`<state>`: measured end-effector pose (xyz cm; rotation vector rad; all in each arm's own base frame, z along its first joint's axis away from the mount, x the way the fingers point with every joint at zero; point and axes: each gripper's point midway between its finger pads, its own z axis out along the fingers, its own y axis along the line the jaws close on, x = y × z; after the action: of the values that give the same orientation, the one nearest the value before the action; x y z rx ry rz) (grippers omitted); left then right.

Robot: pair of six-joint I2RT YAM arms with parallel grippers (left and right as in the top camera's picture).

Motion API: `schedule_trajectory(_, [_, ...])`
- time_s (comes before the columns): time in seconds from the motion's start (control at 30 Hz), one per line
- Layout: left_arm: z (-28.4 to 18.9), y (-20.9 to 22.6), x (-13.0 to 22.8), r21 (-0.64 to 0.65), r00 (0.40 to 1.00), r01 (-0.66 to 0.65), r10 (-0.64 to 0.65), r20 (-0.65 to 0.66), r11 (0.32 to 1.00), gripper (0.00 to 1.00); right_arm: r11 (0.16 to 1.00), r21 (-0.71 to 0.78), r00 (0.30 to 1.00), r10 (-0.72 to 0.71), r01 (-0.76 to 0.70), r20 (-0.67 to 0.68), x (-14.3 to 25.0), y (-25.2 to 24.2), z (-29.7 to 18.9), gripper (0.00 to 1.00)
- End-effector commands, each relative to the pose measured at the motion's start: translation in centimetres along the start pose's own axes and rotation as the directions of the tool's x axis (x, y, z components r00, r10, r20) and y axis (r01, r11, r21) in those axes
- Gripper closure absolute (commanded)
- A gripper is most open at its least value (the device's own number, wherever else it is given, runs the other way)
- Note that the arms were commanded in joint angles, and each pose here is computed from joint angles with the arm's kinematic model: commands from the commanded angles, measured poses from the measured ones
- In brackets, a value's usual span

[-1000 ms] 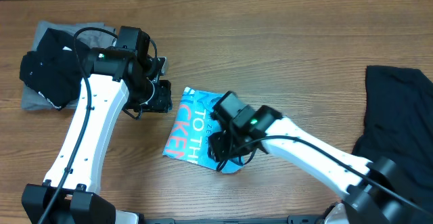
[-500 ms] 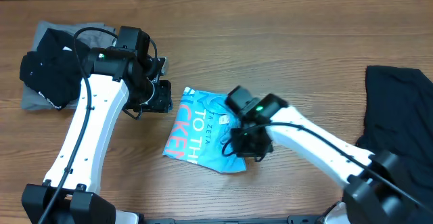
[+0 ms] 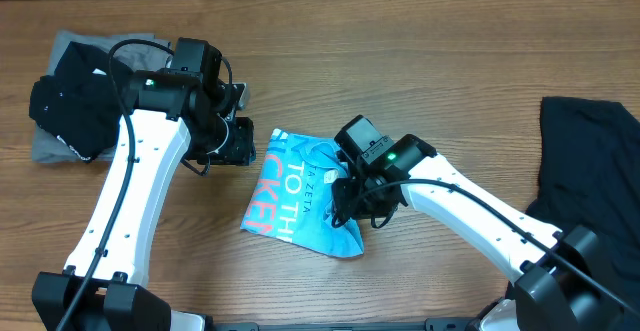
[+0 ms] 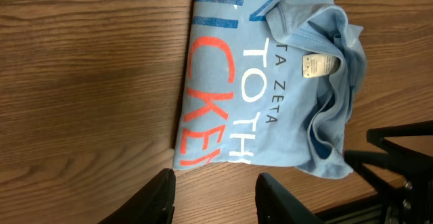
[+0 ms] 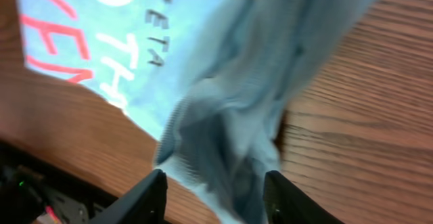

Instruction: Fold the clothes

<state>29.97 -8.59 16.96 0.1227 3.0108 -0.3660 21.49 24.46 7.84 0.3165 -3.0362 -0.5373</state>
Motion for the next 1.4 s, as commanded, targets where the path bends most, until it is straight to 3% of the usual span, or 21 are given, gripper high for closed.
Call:
schedule_trajectory(0.0, [-0.3,0.0,-0.4,0.002,0.999,-0.031,0.031,0.016,1.0,0.57,0.995,-0.047,0.996,-0.089,0.09,0.013,0.0,1.9,0.0,0.48])
schedule_trajectory(0.13, [-0.3,-0.1,-0.6,0.003,0.999,-0.032,0.032,0.024,0.999,0.57,0.996,0.035,0.997,-0.082,0.082,-0.014,0.7,1.1,2.1,0.5])
schedule_trajectory(0.3, [-0.3,0.0,-0.5,0.003,0.999,-0.032,0.032,0.022,0.999,0.56,0.994,0.045,0.995,-0.099,0.1,-0.028,1.0,1.4,2.7,0.76])
schedule_trajectory(0.33, [-0.3,0.0,-0.5,0.003,0.999,-0.032,0.032,0.022,0.999,0.56,0.994,0.065,0.996,-0.088,0.089,-0.019,0.8,1.1,2.6,0.87])
schedule_trajectory(0.4, [-0.3,-0.1,-0.5,0.003,0.999,-0.032,0.032,0.022,0.999,0.56,0.984,0.169,0.999,0.043,-0.048,0.03,-0.2,-1.5,1.8,0.96])
schedule_trajectory(0.6, [-0.3,0.0,-0.5,0.003,0.999,-0.032,0.032,0.021,0.999,0.55,0.894,0.281,0.936,0.346,-0.348,0.06,0.3,-7.2,-0.8,0.96])
schedule_trajectory(0.63, [-0.3,0.0,-0.5,0.003,0.999,-0.033,0.033,0.021,0.999,0.55,0.879,0.295,0.925,0.377,-0.375,0.051,0.7,-7.9,-1.1,0.91])
schedule_trajectory(0.7, [-0.3,0.0,-0.5,0.003,0.999,-0.036,0.036,0.022,0.999,0.55,0.854,0.321,0.906,0.422,-0.409,0.033,1.4,-8.9,-1.5,0.58])
schedule_trajectory(0.73, [-0.3,0.0,-0.6,0.003,0.999,-0.036,0.036,0.024,0.999,0.54,0.854,0.331,0.907,0.42,-0.402,0.018,1.7,-9.3,-1.7,0.46])
schedule_trajectory(0.83, [-0.3,0.0,-0.6,0.002,0.999,-0.037,0.037,0.026,0.999,0.53,0.875,0.335,0.93,0.368,-0.351,0.013,1.3,-9.9,-2.0,0.45])
schedule_trajectory(0.93, [-0.3,0.0,-0.6,0.003,0.999,-0.047,0.047,0.024,0.999,0.53,0.937,0.27,0.975,0.213,-0.222,0.062,-1.5,-8.8,-2.4,0.46])
schedule_trajectory(1.0, [-0.3,0.0,-0.6,0.002,0.999,-0.047,0.047,0.025,0.999,0.53,0.986,0.159,0.992,0.036,-0.054,0.117,-4.3,-5.9,-3.1,0.5])
schedule_trajectory(1.13, [-0.3,0.0,-0.5,0.001,0.999,-0.045,0.045,0.022,0.999,0.61,0.997,-0.025,0.966,-0.071,0.08,0.25,-8.0,-0.7,-3.6,0.58])
schedule_trajectory(1.37, [-0.7,1.0,0.2,0.005,1.0,-0.001,0.001,-0.005,1.0,0.64,0.974,-0.067,0.903,-0.174,0.217,0.394,-11.9,4.0,-1.4,0.51])
